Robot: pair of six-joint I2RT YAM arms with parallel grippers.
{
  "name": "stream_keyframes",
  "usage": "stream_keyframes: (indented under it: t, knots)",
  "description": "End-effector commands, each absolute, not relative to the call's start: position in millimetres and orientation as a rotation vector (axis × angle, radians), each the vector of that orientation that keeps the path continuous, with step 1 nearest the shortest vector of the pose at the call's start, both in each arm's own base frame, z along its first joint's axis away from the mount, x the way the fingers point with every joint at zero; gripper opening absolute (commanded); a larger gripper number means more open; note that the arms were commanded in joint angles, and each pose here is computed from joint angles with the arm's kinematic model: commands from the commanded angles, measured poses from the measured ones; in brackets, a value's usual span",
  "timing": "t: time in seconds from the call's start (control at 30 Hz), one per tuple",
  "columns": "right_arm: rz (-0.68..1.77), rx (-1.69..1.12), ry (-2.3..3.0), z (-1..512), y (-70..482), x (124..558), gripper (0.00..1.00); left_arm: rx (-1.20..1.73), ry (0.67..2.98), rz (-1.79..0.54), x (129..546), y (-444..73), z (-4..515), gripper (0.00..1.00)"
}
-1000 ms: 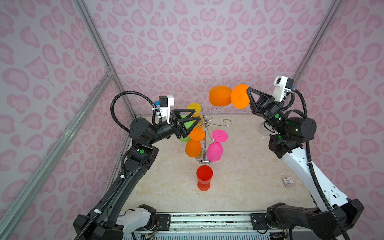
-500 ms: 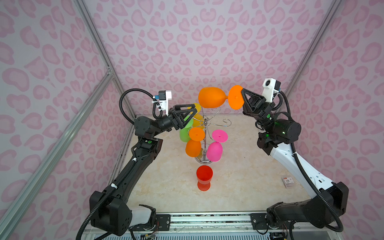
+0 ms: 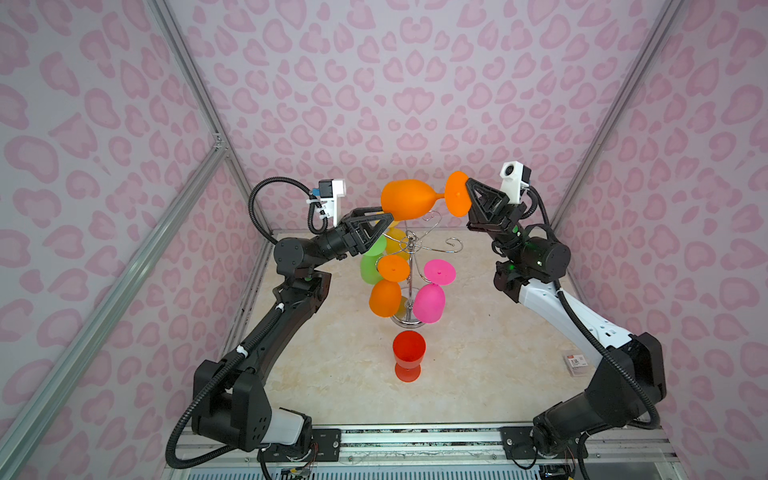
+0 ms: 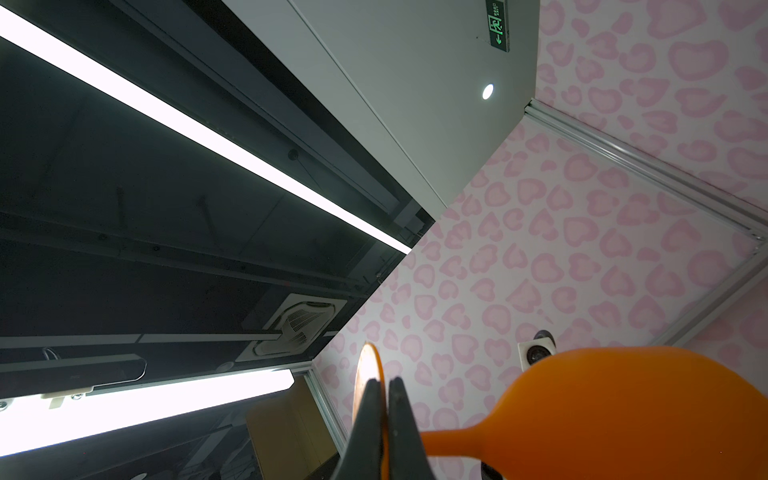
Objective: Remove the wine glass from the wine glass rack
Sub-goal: 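Close the left gripper on the orange glass's bowl held by the right, then open the right gripper off the base disc while the left holds the glass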
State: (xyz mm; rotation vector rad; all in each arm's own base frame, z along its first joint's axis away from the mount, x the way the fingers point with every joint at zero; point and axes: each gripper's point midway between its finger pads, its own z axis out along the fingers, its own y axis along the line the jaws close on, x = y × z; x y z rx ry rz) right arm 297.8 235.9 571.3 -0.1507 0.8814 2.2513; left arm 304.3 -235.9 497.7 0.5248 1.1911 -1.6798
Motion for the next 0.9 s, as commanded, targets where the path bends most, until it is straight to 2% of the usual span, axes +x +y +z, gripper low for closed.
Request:
stream_keyframes:
  t: [0.0, 0.4, 0.87]
  knots:
    - [2.313, -0.176, 0.78, 578.8, 226.8, 289.2, 0.0, 0.577, 1.115, -1.703, 288.7, -233.1, 507.6, 0.65]
    - [2.381, -0.097, 0.796, 568.4, 224.1, 311.2, 0.0, 0.594, 1.096, -1.713, 283.3, -232.2, 508.9, 0.39]
    - [2.431, -0.012, 0.825, 556.1, 222.9, 331.0, 0.0, 0.608, 1.083, -1.731, 275.6, -232.9, 512.0, 0.18]
